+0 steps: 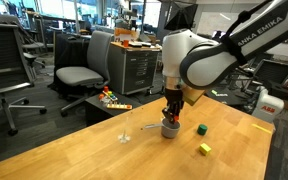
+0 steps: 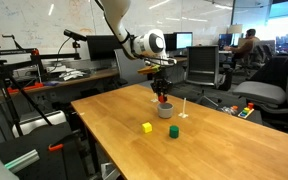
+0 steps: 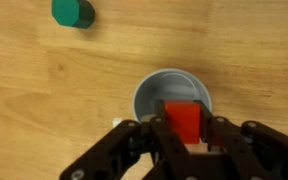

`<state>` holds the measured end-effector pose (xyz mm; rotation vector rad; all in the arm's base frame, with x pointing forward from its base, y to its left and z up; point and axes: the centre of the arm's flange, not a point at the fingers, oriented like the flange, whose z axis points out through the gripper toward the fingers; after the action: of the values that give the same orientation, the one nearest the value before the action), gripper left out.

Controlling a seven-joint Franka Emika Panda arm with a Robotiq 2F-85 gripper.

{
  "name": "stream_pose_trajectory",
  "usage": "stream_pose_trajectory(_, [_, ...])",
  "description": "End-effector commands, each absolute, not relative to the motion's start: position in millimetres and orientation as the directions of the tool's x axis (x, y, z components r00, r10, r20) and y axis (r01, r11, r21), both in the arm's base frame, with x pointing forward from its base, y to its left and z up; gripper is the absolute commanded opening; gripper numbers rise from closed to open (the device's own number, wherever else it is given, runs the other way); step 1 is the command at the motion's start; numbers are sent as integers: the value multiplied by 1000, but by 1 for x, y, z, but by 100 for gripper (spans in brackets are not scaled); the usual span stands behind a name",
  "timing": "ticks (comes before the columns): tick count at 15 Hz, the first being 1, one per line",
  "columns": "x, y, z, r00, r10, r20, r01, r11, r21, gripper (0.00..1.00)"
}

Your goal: Put the blocks in the cup

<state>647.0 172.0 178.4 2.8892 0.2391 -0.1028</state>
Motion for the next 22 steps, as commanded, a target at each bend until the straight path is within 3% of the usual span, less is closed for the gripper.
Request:
stream_pose_trajectory(1, [663,175,182,986,154,-63,164,-961,224,9])
stream_pose_trajectory(6, [661,172,173,986,148,-77,162,-962,222,10])
stream_pose_trajectory(7, [662,172,172,986,141,-89,157,-962,225,58])
stream_pose_trajectory(9, [661,171,170,986,141,-91,158,-962,224,63])
stream_pose_trajectory(14, [660,170,172,987,132,-92,150,-964,221,99])
stream_pose_trajectory(22, [617,174,192,982,154,-111,175,-961,216,100])
